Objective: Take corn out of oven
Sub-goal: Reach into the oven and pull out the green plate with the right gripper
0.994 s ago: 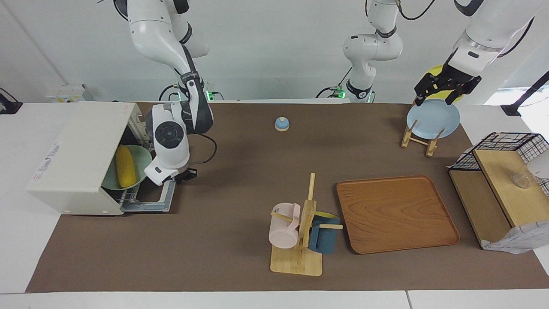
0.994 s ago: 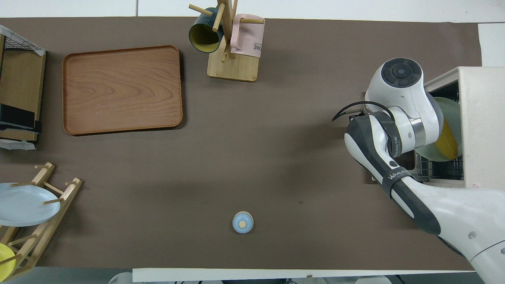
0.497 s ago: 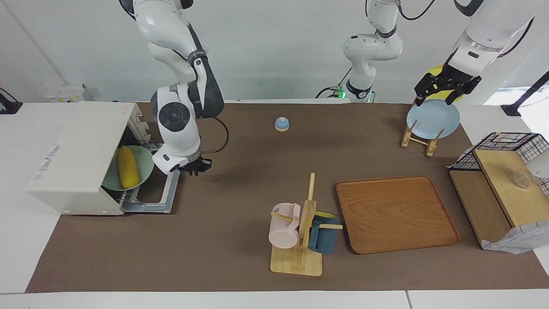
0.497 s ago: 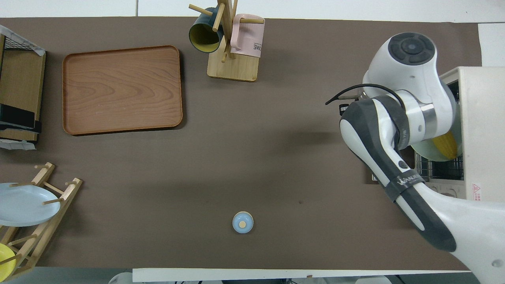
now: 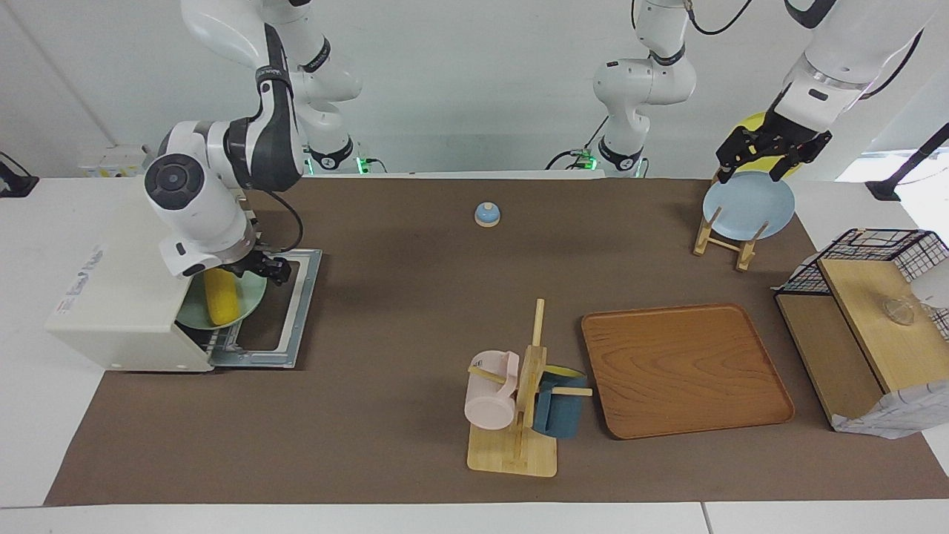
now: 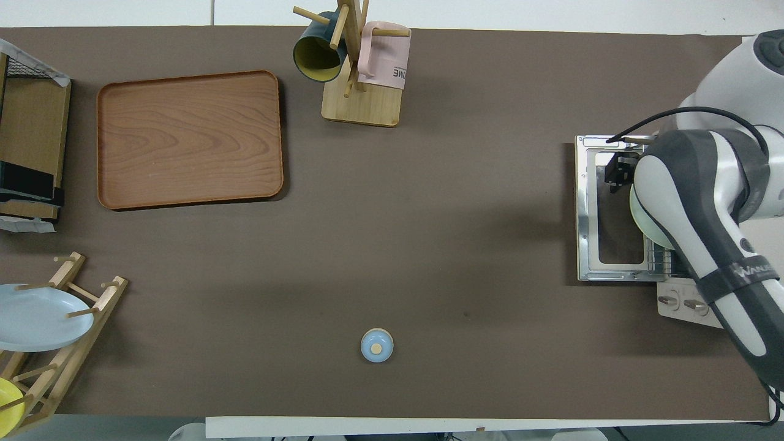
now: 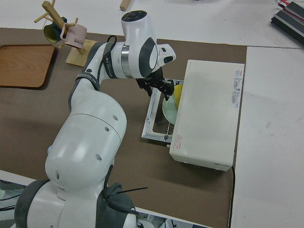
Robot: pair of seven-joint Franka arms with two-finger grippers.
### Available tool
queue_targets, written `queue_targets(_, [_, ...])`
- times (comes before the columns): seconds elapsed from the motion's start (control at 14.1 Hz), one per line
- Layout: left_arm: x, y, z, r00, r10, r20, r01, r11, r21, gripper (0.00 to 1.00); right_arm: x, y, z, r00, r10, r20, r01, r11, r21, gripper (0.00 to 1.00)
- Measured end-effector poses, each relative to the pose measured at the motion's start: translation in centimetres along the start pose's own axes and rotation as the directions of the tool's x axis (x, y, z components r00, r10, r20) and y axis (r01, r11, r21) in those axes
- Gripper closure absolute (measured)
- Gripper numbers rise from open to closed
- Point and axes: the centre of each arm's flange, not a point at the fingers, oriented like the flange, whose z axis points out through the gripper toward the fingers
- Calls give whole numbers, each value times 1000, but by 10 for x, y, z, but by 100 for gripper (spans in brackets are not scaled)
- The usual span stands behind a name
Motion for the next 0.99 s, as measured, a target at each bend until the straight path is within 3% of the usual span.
queue_targets(0.21, [0,0,0,1000,0,0,0,1000,0,0,2,2,16,999,-32,-36,32,999,10,29])
queue_targets(0.35, [0,0,0,1000,0,0,0,1000,0,0,1,5,25,997,-51,-50,52,999,14,40])
queue_targets(0.92, [0,0,0,1000,0,0,0,1000,0,0,0,7,48,987,-142,-79,137,988,-66,51])
queue_targets(0.99, [0,0,0,1000,0,0,0,1000,0,0,0,6,48,985,-152,-81,146,987,-72,59])
